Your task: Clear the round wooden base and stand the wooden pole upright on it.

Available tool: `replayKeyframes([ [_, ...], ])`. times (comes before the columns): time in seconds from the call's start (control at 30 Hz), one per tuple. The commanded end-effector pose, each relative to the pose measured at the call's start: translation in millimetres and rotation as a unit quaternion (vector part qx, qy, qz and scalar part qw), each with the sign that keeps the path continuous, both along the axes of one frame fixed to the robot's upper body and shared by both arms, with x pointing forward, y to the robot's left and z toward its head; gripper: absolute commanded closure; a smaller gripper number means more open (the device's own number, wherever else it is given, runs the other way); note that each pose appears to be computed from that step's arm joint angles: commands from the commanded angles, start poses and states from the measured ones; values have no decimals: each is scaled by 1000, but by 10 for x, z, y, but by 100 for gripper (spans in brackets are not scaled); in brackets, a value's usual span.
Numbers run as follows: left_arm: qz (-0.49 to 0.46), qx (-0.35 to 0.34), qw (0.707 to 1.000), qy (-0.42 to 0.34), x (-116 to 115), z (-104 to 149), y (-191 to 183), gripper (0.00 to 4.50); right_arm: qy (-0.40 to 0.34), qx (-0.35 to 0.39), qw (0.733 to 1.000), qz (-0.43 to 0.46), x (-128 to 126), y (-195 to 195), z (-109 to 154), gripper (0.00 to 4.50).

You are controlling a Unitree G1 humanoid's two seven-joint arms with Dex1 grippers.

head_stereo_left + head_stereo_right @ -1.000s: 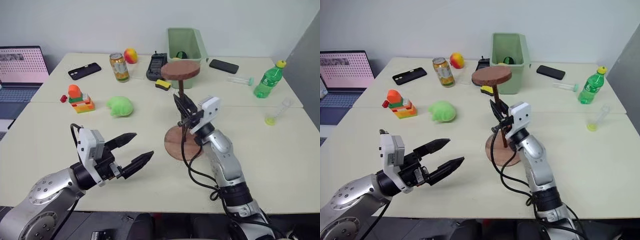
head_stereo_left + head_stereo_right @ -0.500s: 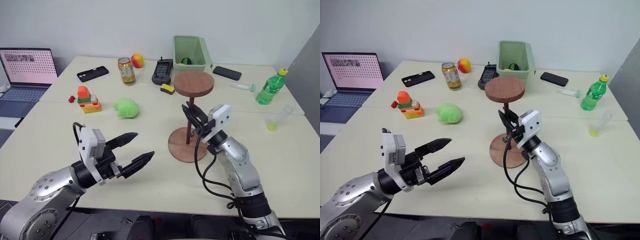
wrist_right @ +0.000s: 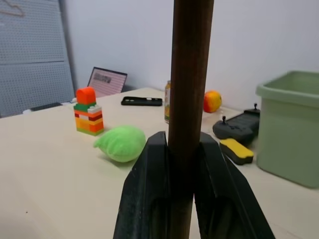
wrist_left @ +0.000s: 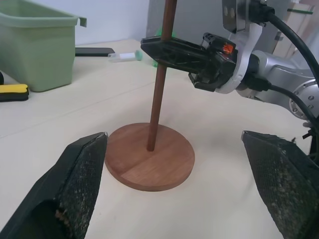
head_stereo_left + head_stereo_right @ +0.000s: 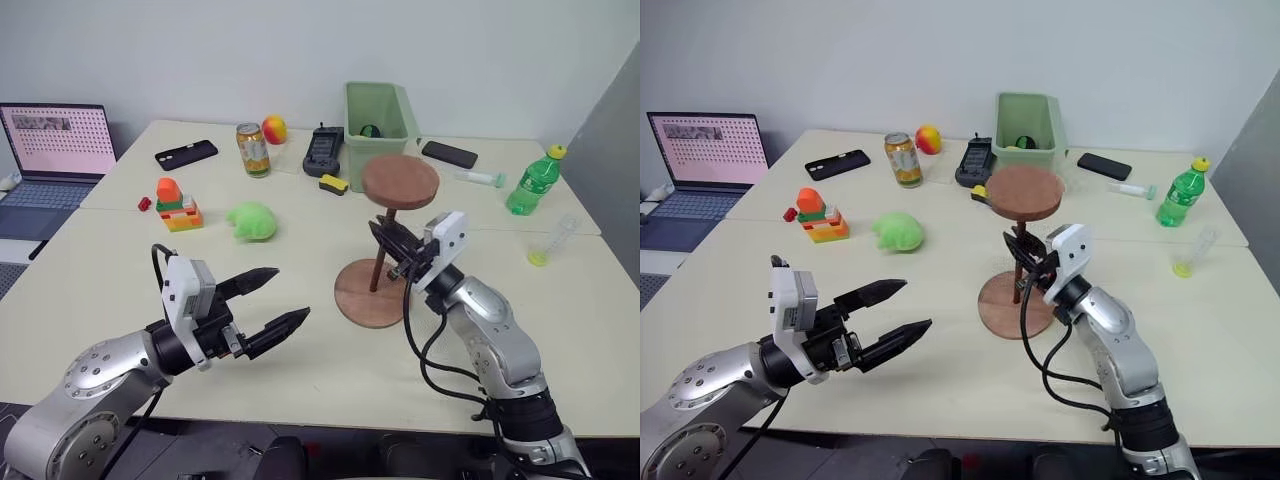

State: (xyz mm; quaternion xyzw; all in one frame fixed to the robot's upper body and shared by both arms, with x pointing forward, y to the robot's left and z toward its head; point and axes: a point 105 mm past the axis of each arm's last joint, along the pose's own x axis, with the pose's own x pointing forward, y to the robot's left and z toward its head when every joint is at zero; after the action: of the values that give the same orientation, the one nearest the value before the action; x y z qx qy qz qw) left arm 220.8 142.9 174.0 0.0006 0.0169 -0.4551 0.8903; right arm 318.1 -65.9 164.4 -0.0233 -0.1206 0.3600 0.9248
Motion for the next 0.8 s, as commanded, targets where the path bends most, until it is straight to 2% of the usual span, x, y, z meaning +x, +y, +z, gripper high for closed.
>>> replayKeyframes([
  [0.03,-13,5,1000,-23,-1,76,-23,0,152,-117,980,-50,95,-238,-974,423],
  [0.2,-16,11,1000,-24,5,80,2,0,204,-83,973,-71,148,-288,-1076,423],
  [0.4,-14,11,1000,-23,-3,76,14,0,202,-107,972,-58,45,-317,-1182,423],
  [0.5,-13,10,1000,-21,-5,71,13,0,232,-94,965,-74,45,-362,-1291,423],
  [0.8,-13,12,1000,-21,-9,81,15,0,222,-101,968,-64,50,-330,-1241,423],
])
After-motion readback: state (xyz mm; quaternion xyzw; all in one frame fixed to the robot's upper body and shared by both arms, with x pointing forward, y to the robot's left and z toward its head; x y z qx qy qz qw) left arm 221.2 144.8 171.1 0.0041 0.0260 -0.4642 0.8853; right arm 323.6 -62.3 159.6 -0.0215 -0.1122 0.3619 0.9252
